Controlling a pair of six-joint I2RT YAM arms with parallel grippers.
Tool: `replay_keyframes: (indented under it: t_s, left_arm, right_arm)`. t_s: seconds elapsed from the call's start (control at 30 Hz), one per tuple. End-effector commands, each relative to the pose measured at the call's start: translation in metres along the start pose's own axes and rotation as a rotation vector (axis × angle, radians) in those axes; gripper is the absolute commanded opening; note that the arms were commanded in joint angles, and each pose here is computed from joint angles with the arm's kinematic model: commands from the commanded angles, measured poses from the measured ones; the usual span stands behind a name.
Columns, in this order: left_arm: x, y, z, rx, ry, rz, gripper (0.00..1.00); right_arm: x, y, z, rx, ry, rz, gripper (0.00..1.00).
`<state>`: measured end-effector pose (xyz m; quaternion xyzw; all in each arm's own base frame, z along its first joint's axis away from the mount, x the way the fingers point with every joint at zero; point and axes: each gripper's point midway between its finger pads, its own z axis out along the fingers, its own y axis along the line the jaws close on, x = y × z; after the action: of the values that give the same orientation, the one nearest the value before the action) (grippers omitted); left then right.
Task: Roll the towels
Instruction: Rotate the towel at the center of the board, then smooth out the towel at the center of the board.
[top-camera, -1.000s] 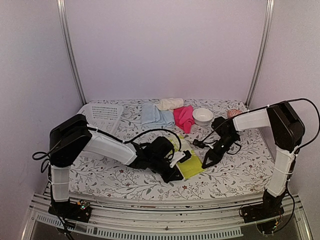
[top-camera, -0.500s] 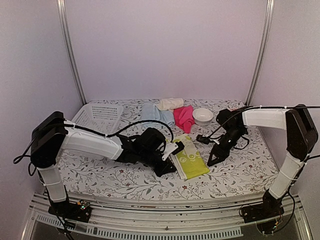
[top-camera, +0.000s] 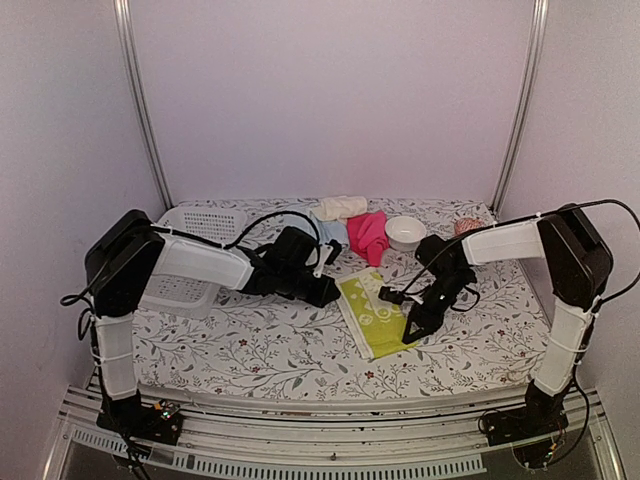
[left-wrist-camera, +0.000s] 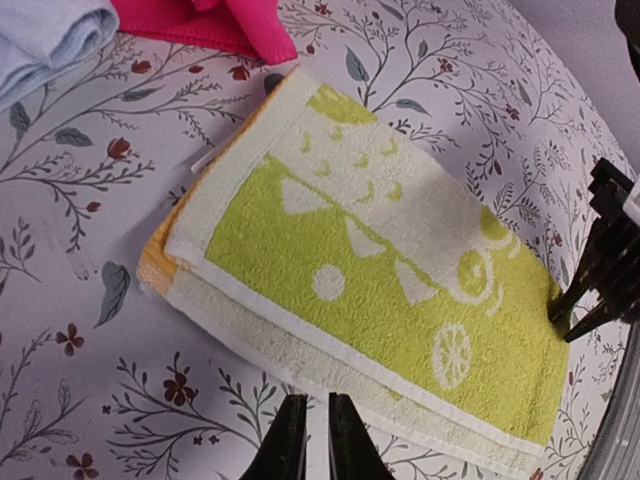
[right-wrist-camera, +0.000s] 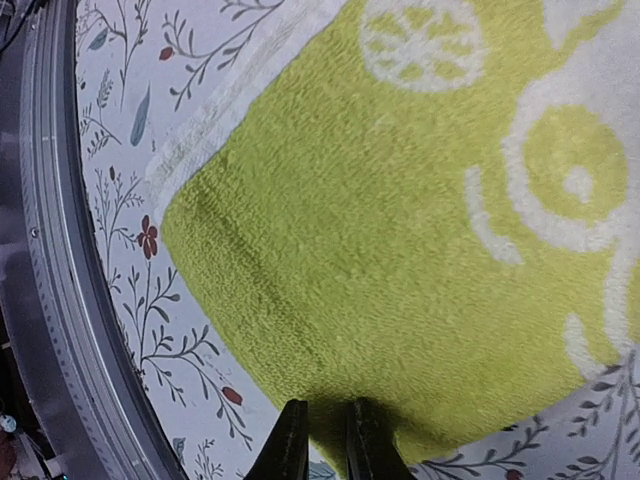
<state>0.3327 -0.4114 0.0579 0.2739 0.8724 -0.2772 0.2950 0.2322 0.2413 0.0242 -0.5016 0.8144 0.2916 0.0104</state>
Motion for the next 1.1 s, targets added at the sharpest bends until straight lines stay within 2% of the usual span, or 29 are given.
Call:
replay_keyframes:
  t_s: [0.0,0.07,0.17,0.37,0.47,0.57,0.7,0.77,0.93,1.07]
  left_arm:
    - [0.008,-0.001,-0.006,0.004,-0.021,-0.020,0.13]
    - [-0.002,-0.004,-0.022,-0.002,-0.057,-0.011,0.14]
    - [0.005,-0.001,-0.031,-0.019,-0.047,0.001,0.14]
    - [0.018,0.001,-0.044,-0.029,-0.029,0.028,0.17]
    - [0.017,-0.008,-0.049,0.006,-0.035,0.053,0.18]
    - [0.017,-0.032,-0.054,0.077,-0.061,0.112,0.18]
    - [0.031,-0.077,-0.049,0.196,-0.073,0.222,0.15]
    - [0.040,-0.104,-0.046,0.278,-0.066,0.264,0.12]
    - [0.064,-0.141,-0.034,0.373,-0.019,0.326,0.07]
    - [0.093,-0.144,-0.018,0.376,0.072,0.340,0.06]
  right_arm:
    - [0.012,0.031,0.027,-0.018,0.085,-0.079,0.16]
    - [0.009,0.048,0.033,-0.041,0.099,-0.121,0.17]
    - [0.000,0.062,0.030,-0.092,0.082,-0.133,0.18]
    - [0.017,0.048,0.013,-0.005,0.109,-0.118,0.27]
    - [0.010,0.055,-0.013,-0.023,0.056,-0.134,0.28]
    - [-0.020,0.046,-0.041,0.022,-0.051,-0.153,0.28]
    - [-0.070,0.012,-0.069,0.069,-0.215,-0.097,0.20]
    - [-0.086,-0.014,-0.072,0.104,-0.257,-0.040,0.14]
    - [-0.093,-0.042,-0.047,0.059,-0.218,0.031,0.10]
    - [-0.083,-0.064,-0.024,0.082,-0.160,0.091,0.09]
